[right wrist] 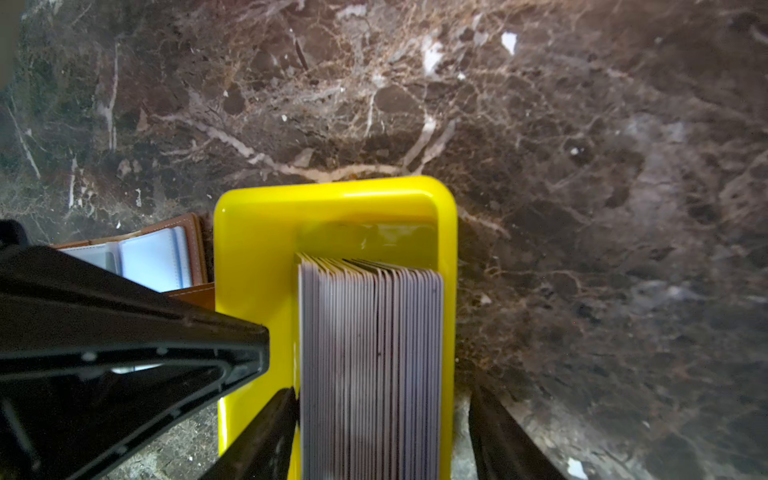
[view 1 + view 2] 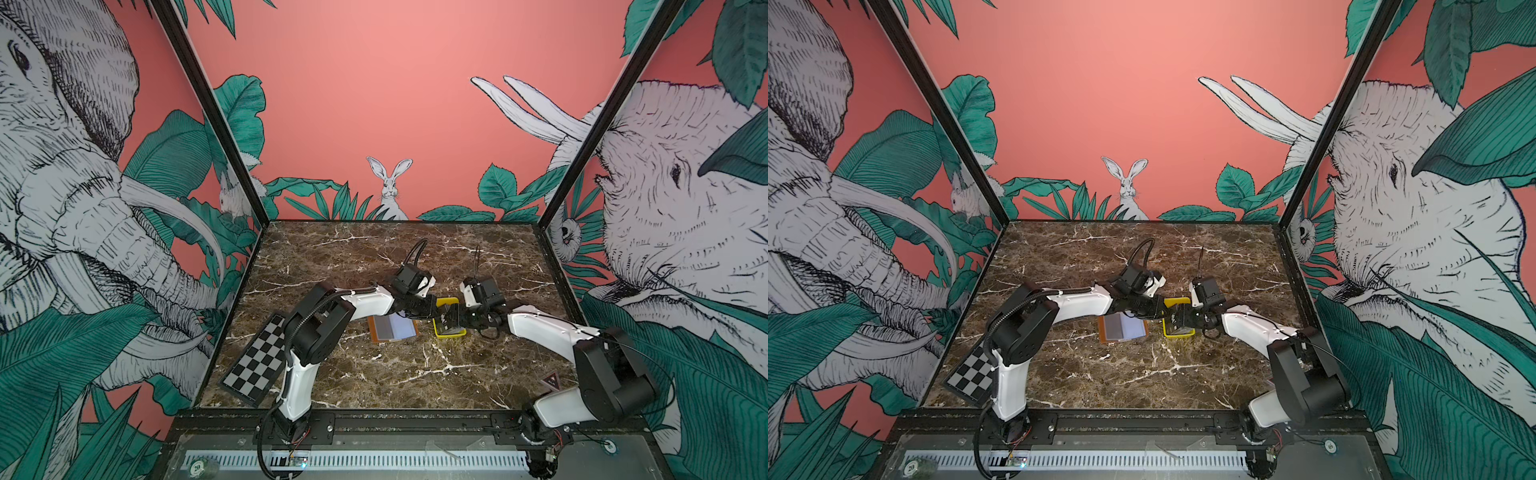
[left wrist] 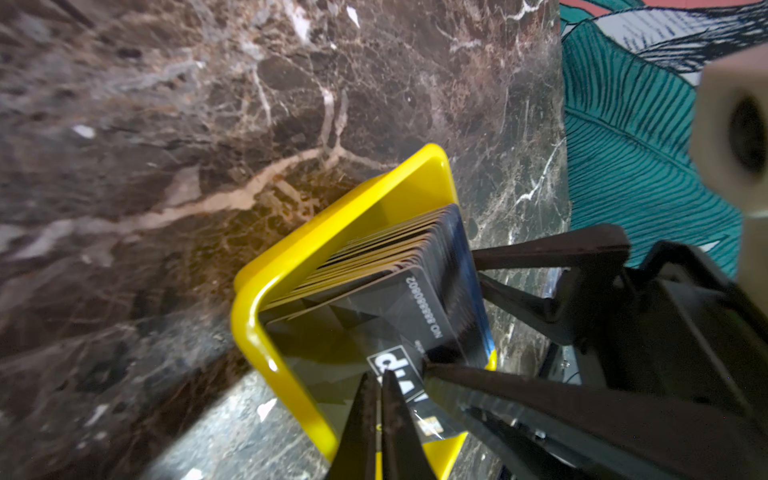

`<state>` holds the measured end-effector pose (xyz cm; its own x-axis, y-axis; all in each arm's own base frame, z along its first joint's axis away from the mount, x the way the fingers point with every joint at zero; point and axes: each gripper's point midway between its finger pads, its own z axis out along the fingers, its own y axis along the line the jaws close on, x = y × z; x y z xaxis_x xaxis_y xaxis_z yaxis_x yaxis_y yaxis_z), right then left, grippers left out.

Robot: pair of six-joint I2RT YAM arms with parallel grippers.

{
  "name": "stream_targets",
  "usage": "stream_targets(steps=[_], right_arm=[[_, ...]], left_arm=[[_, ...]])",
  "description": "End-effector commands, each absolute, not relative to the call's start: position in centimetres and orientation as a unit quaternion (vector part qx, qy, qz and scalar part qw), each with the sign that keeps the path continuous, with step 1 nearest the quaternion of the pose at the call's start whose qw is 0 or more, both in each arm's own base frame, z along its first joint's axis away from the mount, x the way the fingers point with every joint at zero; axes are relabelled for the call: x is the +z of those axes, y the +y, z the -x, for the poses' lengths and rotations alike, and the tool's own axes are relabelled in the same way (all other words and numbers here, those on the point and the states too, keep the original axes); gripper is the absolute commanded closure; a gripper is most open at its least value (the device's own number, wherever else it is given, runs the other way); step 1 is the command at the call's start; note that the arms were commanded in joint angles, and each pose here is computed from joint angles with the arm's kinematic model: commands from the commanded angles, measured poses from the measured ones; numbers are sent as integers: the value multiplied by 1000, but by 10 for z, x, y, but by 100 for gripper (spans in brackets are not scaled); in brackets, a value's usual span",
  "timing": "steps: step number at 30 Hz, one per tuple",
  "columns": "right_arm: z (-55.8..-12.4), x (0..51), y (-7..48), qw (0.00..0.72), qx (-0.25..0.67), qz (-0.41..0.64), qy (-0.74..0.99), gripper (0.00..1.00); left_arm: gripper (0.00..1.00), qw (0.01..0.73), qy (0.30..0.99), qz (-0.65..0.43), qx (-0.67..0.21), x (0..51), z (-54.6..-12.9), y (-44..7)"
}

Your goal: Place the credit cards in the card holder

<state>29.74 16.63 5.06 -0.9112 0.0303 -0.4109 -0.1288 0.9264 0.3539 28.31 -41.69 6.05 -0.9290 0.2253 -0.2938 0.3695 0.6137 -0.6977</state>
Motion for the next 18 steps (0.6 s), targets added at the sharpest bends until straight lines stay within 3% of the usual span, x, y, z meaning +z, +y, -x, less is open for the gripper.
stream_targets(steps=[1,13,18], right_arm=[[-301,61,160,221,181,20,958,35],[-299,80,164,233,201,18,951,35],[-294,99,167,240,224,11,944,52]], left_arm=[[89,72,901,-169,-393,51,-277,-416],[87,57,902,-171,-393,43,-274,-423],[87,59,902,-170,-394,44,-275,-424]])
